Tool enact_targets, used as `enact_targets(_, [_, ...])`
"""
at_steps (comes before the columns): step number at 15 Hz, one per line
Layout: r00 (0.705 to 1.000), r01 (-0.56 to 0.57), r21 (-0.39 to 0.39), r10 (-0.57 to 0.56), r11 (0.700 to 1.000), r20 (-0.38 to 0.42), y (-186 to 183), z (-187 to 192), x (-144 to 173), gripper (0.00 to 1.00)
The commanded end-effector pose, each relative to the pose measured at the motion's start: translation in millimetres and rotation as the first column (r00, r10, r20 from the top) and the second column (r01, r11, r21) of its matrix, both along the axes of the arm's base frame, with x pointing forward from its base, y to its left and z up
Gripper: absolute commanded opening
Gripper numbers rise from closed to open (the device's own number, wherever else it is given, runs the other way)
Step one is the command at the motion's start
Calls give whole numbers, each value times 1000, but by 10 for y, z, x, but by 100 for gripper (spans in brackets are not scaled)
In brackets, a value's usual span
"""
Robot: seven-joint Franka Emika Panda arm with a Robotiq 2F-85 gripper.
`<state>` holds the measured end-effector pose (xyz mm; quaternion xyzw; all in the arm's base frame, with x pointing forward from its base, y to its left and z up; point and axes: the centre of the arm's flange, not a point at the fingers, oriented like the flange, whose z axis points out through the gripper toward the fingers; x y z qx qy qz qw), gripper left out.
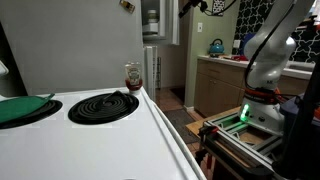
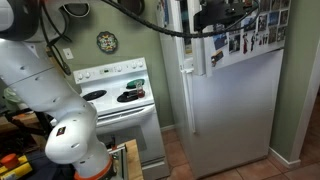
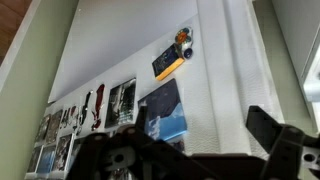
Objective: Open both refrigerator doors
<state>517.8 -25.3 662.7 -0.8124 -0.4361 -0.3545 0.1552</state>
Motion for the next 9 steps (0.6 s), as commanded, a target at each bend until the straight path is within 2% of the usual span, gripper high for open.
enact_targets(1, [998,-57,24,56,998,20,-194,102,15,100])
enact_targets(5, [991,-135,39,134,990,23,-401,241,-27,100])
enact_targets(9, [978,-202,61,198,978,59,-674,449,-120,100])
